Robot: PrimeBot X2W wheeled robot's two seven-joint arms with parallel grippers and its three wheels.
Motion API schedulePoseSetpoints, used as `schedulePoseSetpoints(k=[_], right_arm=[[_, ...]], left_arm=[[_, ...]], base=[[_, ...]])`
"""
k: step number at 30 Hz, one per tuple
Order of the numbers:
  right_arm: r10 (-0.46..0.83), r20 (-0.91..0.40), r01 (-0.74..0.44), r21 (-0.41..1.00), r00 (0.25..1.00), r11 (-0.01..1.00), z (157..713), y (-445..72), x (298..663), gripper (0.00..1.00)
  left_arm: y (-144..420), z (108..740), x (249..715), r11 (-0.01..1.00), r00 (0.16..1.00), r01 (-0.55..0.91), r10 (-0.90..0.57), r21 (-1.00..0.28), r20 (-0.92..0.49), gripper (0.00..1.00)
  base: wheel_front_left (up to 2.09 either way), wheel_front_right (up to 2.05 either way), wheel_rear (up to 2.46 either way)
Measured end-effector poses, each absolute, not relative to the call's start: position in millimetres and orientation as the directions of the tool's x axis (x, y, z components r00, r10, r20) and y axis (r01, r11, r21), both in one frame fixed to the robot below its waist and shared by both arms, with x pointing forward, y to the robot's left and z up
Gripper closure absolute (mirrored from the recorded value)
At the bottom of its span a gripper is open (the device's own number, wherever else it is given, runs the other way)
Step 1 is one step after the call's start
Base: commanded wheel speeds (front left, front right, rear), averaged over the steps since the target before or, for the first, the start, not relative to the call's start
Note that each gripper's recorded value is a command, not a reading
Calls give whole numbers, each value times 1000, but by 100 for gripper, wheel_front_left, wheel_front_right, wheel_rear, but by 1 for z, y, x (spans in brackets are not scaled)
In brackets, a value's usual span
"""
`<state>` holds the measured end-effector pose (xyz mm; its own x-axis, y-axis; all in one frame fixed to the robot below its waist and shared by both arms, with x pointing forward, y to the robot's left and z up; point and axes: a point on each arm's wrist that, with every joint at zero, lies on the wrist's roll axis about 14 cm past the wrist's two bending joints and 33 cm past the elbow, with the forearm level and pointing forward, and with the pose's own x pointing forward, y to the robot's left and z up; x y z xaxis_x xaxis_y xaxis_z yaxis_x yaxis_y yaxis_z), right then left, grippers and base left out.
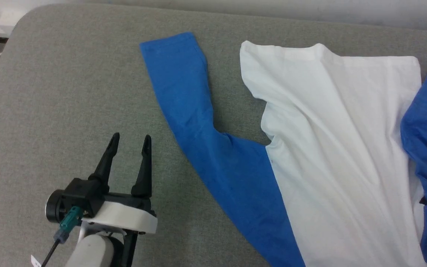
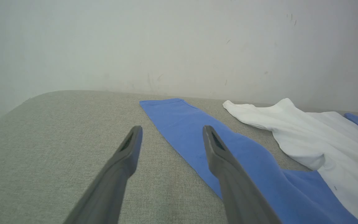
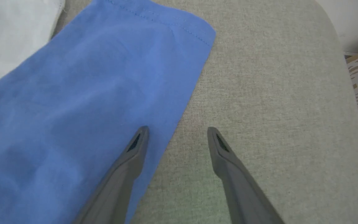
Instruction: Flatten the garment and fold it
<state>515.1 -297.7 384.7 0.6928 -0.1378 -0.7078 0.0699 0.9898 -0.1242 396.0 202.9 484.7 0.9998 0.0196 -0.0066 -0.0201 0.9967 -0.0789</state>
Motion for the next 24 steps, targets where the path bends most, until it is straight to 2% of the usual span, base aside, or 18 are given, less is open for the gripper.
schedulePoseSetpoints(k=[4, 5, 6, 7, 13, 24], right_arm=[[-151, -735, 71, -139, 661, 988, 369, -297, 518, 0], [-153, -737, 67, -144, 659, 987, 366, -296, 519, 20], [-152, -738, 65, -145, 657, 987, 365, -295, 521, 97], [-149, -736, 67, -140, 660, 988, 363, -294, 522, 100], [-157, -707, 83, -139, 690, 987, 368, -299, 519, 100], [-411, -571, 237, -356, 711, 904, 430, -412, 490, 100]], left_arm=[[207, 480, 395, 997, 999, -36, 34, -73, -22, 0], [208, 478, 394, 997, 999, -40, 38, -72, -27, 0], [209, 477, 394, 997, 999, -44, 42, -71, -30, 0], [209, 476, 393, 996, 998, -47, 45, -71, -33, 0], [208, 476, 393, 996, 999, -44, 42, -73, -33, 0], [192, 488, 398, 996, 1000, 12, -11, -89, 6, 0]], base=[[0, 0, 0], [0, 0, 0], [0, 0, 0], [0, 0, 0], [0, 0, 0], [0, 0, 0]])
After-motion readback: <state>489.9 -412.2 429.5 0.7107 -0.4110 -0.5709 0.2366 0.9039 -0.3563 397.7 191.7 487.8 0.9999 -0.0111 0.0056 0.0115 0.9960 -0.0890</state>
